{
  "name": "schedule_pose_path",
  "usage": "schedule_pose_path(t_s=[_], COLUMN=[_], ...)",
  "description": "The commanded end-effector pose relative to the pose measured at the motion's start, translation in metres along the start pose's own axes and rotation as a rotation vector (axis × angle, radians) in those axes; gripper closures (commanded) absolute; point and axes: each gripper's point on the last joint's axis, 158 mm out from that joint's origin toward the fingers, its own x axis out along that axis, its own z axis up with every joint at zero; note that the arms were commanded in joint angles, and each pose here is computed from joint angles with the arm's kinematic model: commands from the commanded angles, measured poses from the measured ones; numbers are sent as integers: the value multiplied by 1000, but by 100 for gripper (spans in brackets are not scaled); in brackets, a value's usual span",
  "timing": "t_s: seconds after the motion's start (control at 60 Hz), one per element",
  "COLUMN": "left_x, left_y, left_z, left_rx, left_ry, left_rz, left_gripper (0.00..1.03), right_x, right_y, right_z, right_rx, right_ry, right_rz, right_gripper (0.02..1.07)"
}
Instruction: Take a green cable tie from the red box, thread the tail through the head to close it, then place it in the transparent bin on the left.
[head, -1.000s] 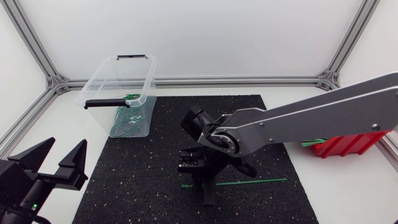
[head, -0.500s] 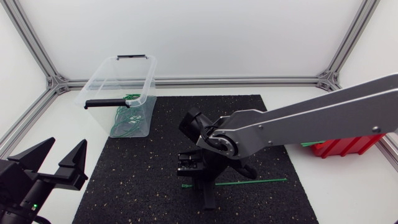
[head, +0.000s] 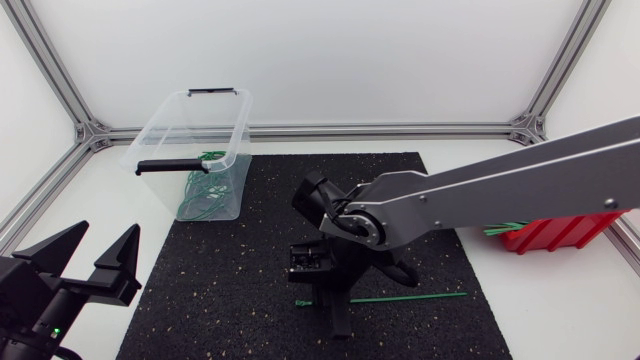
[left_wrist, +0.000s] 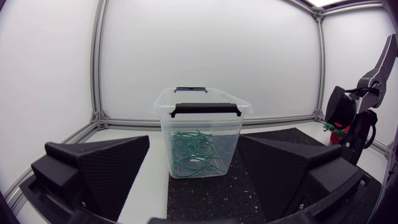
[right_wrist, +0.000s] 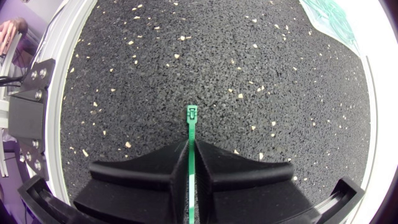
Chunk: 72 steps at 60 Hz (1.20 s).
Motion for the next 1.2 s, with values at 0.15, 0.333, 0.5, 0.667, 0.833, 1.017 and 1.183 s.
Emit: schedule_pose_path(t_s=[0.15,0.333,0.5,0.667,0.833,1.017,1.183], left_x=[1,1,-2,14,14,6,10], left_y=[-4,-9,-20,-30,-54,-94,-99], left_z=[-23,-13,6,1,14,34,56], left_rx=[-15,-17,-27,-41,-94,-190,-132], left_ry=[53,31,38,201,256,281,219], left_rz=[-18,-40,-94,-136,-281,-493,-523], left_gripper=[4,5,9,10,10,12,18], right_x=[-42,-77,-103,-128,-151,-174,-185], right_y=[-12,-16,-17,-18,-19,-22,-26], right_z=[21,38,51,60,68,79,84], right_rx=[52,110,147,179,202,232,255], right_ry=[-99,-188,-255,-317,-370,-439,-484], right_rz=[9,70,121,166,207,267,310], right_gripper=[97,97,97,97,97,97,97])
